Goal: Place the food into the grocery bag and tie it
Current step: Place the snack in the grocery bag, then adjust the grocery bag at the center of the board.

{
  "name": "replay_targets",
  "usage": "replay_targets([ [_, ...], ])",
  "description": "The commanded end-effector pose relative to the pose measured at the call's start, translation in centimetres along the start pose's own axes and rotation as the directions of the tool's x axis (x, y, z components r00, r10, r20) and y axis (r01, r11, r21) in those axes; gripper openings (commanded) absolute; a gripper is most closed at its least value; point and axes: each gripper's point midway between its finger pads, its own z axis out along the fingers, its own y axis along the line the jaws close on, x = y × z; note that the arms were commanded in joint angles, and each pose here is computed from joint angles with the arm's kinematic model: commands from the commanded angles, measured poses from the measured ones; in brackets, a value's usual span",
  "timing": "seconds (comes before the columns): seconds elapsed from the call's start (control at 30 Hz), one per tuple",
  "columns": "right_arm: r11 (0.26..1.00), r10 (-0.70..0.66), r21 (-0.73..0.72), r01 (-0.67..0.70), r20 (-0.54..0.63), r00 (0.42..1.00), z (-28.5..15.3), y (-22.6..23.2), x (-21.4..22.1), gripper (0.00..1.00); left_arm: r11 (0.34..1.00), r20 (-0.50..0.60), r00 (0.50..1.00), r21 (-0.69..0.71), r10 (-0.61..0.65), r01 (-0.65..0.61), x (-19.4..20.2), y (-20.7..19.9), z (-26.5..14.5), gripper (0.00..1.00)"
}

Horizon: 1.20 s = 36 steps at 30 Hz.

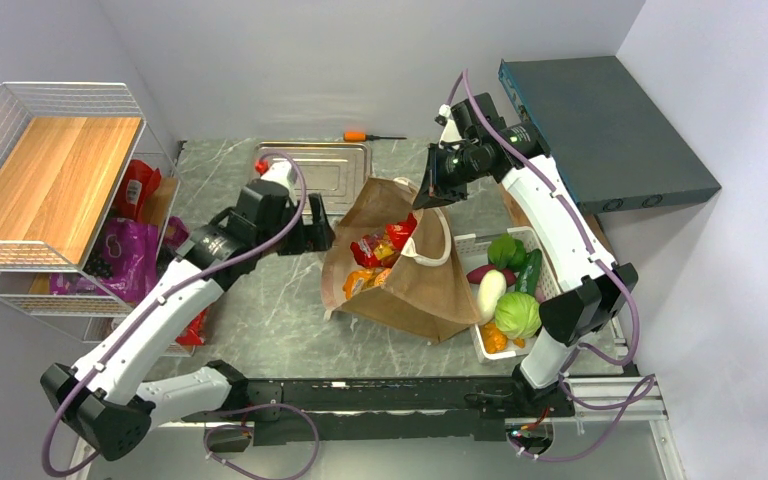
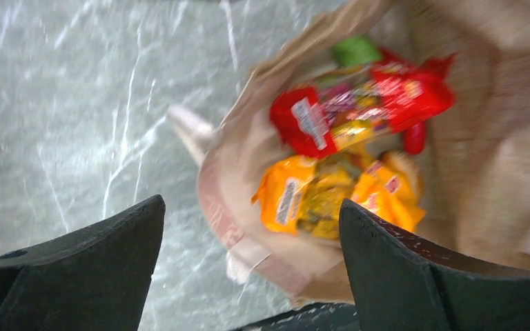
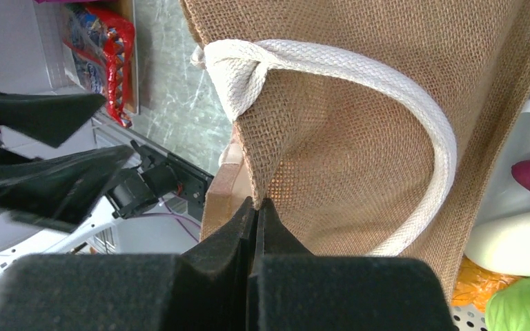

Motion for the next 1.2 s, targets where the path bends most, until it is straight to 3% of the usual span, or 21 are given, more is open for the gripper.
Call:
replay_targets([
  [0.0,0.997,-0.033,-0.065,0.037,0.069,0.997,-1.7,1.6,-1.4,0.00,0.995,-0.051,0.996,-0.063,-0.077,0.074,3.5,2.6,0.5,0.95],
  [0.37,0.996,-0.029,-0.085,0.035,0.073,0.997,-2.0,2.0,-1.3,0.00,0.985,-0.217,0.961,-0.010,-0.170,0.172,13.4,5.7,5.1,0.87],
  [0.57,0.995,-0.032,-0.094,0.039,0.076,0.997,-2.2,2.1,-1.1,0.00,0.966,-0.273,0.938,0.083,-0.215,0.245,15.4,5.1,7.3,0.84],
  [0.7,0.995,-0.028,-0.093,0.036,0.078,0.997,-2.2,2.1,-1.1,0.00,0.939,-0.304,0.921,0.164,-0.243,0.302,15.9,4.3,8.2,0.78],
  [0.77,0.995,-0.026,-0.093,0.033,0.077,0.997,-2.1,2.0,-1.1,0.00,0.926,-0.319,0.913,0.193,-0.253,0.324,16.0,4.0,8.6,0.70],
  [0.9,0.995,-0.029,-0.094,0.036,0.079,0.996,-2.2,2.1,-1.2,0.00,0.920,-0.364,0.890,0.168,-0.275,0.353,16.7,4.4,9.2,0.58],
  [1.1,0.995,-0.027,-0.090,0.034,0.079,0.997,-2.2,2.1,-1.3,0.00,0.898,-0.389,0.866,0.173,-0.315,0.405,17.4,4.1,10.0,0.55],
  [1.17,0.995,-0.026,-0.091,0.033,0.077,0.997,-2.1,2.1,-1.2,0.00,0.894,-0.400,0.860,0.180,-0.316,0.411,17.5,3.9,10.3,0.48],
])
